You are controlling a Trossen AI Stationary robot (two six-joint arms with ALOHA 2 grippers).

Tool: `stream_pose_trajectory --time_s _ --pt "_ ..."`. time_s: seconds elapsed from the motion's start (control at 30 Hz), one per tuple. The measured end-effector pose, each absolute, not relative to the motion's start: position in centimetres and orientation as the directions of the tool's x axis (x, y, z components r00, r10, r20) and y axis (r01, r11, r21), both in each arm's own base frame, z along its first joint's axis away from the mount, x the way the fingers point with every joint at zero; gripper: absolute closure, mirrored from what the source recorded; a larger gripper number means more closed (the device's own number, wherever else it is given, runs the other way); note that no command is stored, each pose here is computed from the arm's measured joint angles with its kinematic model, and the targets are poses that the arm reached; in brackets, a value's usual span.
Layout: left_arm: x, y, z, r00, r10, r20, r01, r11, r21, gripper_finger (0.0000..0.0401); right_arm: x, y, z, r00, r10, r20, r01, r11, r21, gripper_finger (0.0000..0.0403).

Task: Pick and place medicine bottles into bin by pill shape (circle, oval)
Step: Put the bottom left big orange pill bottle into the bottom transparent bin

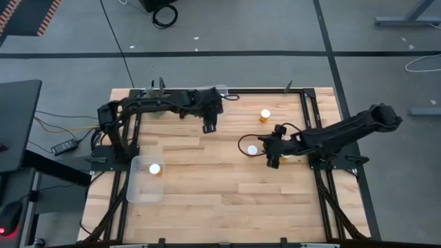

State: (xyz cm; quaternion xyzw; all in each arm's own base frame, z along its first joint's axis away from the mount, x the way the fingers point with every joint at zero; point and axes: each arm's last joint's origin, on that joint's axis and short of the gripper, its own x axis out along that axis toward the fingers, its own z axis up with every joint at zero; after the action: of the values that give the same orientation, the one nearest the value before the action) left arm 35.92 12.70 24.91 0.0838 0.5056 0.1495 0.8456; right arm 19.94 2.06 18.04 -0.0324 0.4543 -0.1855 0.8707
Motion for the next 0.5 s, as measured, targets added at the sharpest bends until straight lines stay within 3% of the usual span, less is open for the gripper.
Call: stream_pose_trajectory --time_s 0.23,0.5 --pt "35.7 10.4 25.0 0.395 0.324 -0.860 -0.108 0.946 0.307 0.0243 21.3 1.3 16.4 0.472 -0.394 -0.789 0.321 0.910 -0.262 0.0148" --pt "34.5 9.6 24.6 0.250 0.353 -0.902 -0.095 0.936 0.340 0.0257 22.7 1.4 14.6 0.463 -0.390 -0.796 0.295 0.915 -0.276 0.0148"
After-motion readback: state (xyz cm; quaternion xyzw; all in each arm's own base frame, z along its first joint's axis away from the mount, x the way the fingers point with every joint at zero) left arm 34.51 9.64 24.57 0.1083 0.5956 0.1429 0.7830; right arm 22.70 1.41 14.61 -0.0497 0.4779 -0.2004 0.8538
